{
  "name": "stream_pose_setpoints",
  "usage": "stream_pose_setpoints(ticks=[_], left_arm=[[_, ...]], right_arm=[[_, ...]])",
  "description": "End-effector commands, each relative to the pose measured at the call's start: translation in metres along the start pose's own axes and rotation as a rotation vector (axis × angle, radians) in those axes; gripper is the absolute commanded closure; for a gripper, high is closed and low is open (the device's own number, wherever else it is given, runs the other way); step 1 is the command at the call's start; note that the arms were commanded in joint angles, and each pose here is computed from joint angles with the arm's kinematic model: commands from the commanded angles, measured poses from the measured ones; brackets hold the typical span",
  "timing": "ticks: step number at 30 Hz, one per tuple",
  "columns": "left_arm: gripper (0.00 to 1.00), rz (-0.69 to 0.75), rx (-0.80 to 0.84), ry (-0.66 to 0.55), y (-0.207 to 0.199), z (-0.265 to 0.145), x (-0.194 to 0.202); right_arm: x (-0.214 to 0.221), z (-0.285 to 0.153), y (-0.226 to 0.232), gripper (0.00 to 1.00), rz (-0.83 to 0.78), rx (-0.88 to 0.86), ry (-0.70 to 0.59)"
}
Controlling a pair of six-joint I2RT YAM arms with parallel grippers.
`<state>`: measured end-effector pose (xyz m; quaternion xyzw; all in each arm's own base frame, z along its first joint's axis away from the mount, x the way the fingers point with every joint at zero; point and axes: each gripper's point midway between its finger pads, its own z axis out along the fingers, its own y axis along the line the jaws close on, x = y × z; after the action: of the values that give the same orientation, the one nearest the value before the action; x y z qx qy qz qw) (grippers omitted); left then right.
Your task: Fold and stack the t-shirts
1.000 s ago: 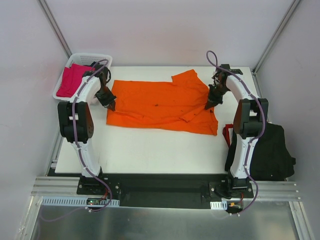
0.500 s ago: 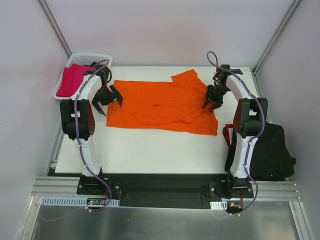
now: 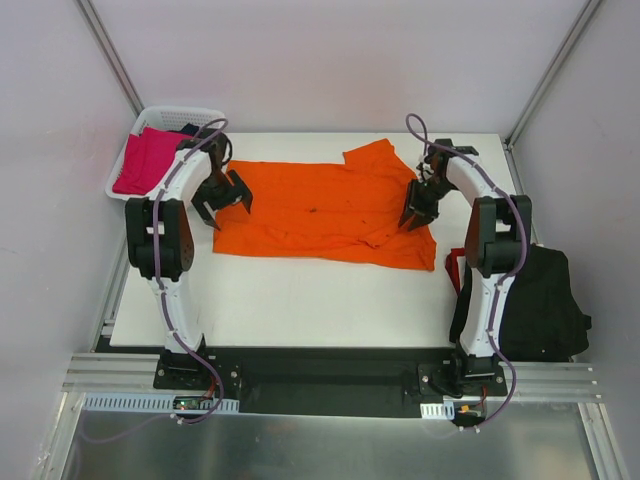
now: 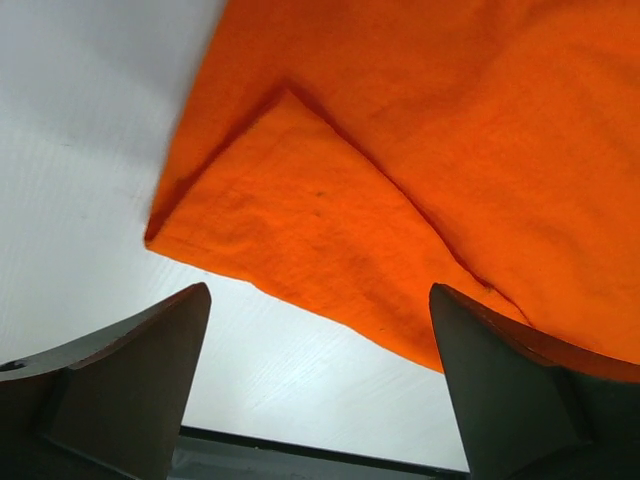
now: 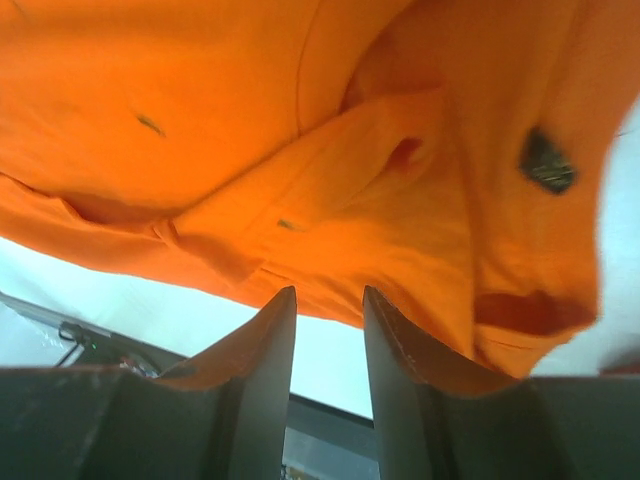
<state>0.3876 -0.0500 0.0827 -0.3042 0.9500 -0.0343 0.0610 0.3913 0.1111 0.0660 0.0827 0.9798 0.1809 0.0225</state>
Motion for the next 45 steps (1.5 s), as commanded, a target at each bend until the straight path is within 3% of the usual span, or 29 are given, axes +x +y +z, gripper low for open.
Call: stream_pose_setpoints(ticks=[1,6,18,45], left_arm=[[0.09,0.064,0.034,0.031,-0.016,-0.003,0.023],[0.1,0.125,0.044,0.043,-0.029,-0.003,0.036],[0.1,0.173,0.022,0.059,-0.015,-0.002,0.047],[0.08,0.257,0.015,0.034,-0.005,-0.012,0.046]], right_arm=[[0.025,-0.005,0.035,0.64,-0.075,-0.069,0.022],[0.04,0.0,0.053,0.64,-0.132,-0.082,0.036],[0.069,0.018,0.073,0.65,-0.205,-0.056,0.08],[0.066,0.051,0.064,0.68,-0.182,-0.02,0.085]])
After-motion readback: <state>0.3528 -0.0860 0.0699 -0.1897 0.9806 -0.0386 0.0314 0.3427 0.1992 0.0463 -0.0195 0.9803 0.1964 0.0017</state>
